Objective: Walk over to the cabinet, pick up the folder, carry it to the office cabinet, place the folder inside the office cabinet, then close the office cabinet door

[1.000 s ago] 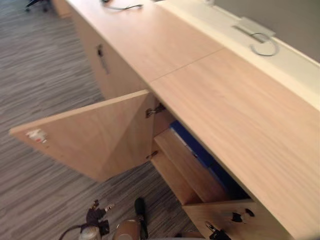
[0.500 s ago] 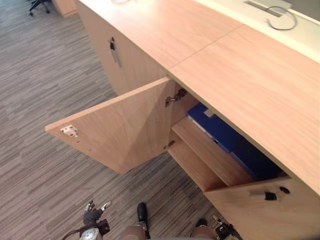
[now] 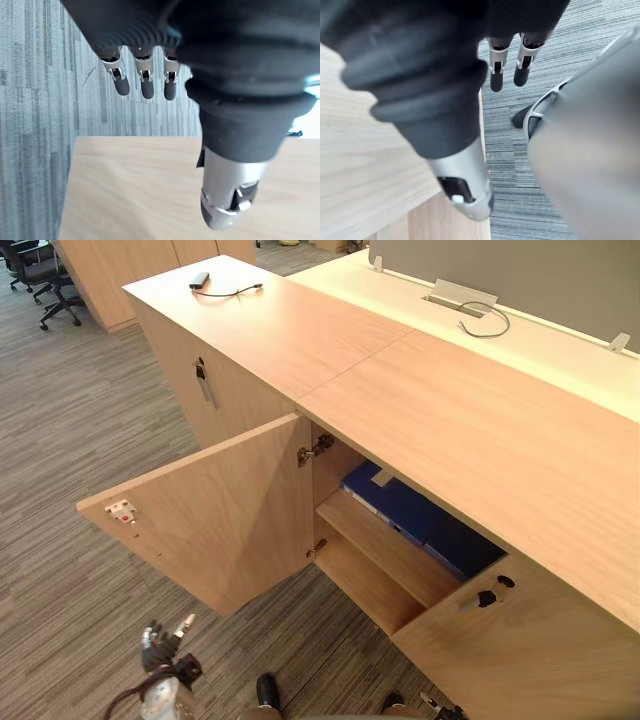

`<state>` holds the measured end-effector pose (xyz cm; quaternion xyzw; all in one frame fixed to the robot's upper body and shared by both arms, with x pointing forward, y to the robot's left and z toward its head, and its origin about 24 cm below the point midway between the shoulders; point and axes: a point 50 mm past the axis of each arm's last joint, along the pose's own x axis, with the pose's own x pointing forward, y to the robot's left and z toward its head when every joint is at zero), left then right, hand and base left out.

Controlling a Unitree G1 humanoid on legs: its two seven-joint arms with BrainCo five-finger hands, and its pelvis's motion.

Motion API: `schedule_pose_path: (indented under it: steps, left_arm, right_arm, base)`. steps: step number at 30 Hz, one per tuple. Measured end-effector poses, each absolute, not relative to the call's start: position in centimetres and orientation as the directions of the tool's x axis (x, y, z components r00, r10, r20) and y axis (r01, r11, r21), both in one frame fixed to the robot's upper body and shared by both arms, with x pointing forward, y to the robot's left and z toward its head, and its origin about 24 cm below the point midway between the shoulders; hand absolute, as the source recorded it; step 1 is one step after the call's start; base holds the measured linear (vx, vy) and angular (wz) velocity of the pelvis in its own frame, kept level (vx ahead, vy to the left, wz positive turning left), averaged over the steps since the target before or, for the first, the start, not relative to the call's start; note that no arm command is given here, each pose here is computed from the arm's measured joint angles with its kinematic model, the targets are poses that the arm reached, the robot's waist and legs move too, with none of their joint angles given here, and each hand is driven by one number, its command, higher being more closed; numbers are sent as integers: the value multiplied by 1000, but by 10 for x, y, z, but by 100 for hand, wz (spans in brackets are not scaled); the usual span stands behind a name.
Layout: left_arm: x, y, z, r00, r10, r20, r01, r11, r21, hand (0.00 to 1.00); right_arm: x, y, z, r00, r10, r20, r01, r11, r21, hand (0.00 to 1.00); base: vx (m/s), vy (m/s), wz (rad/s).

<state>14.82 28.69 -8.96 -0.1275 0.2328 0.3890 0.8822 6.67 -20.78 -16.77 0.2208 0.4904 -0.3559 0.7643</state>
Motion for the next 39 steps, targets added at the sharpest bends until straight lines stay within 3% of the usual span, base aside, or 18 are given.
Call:
schedule_pose_path:
  steps: [6, 9, 11, 17, 20, 22, 26, 31, 39]
  left_arm:
    - [138, 367, -72, 424, 752, -505, -848, 526, 71, 0]
    - [130, 400, -58, 359, 784, -506, -900, 435, 36, 0]
    - [131, 410, -50, 359, 790, -497, -908, 419, 10, 0]
    - [153, 419, -32, 423, 785, -453, -882, 472, -6, 0]
    - [175, 415, -20, 500, 763, -410, -815, 575, 77, 0]
    - [202, 407, -2, 609, 726, -321, -713, 678, 180, 0]
    - [239, 383, 23, 789, 580, -201, -487, 791, 370, 0]
    - [251, 369, 25, 866, 441, -237, -275, 815, 511, 0]
    - [250, 348, 1, 875, 312, -370, 10, 753, 658, 0]
  right_arm:
    - [64, -205, -170, 259, -295, -920, 755, 655, 2, 0]
    - [60, -207, -171, 244, -293, -925, 776, 631, 5, 0]
    - [57, -208, -171, 239, -291, -927, 785, 619, 8, 0]
    - [47, -212, -173, 211, -288, -934, 820, 573, 9, 0]
    - [40, -213, -173, 190, -291, -938, 836, 549, -1, 0]
    - [36, -213, -174, 181, -292, -939, 846, 534, -3, 0]
    - [33, -215, -173, 182, -301, -936, 853, 522, -2, 0]
    - [28, -215, -173, 182, -298, -937, 851, 525, -2, 0]
    - [51, -217, -171, 256, -285, -924, 796, 604, 34, 0]
  base:
    - [106, 4, -12]
    - [75, 3, -6]
    - [23, -1, -1]
    - [-66, 4, 0]
    - [-122, 6, 4]
    - [-92, 10, 2]
    - [-36, 3, -1]
    - [27, 1, 3]
    - [19, 2, 13]
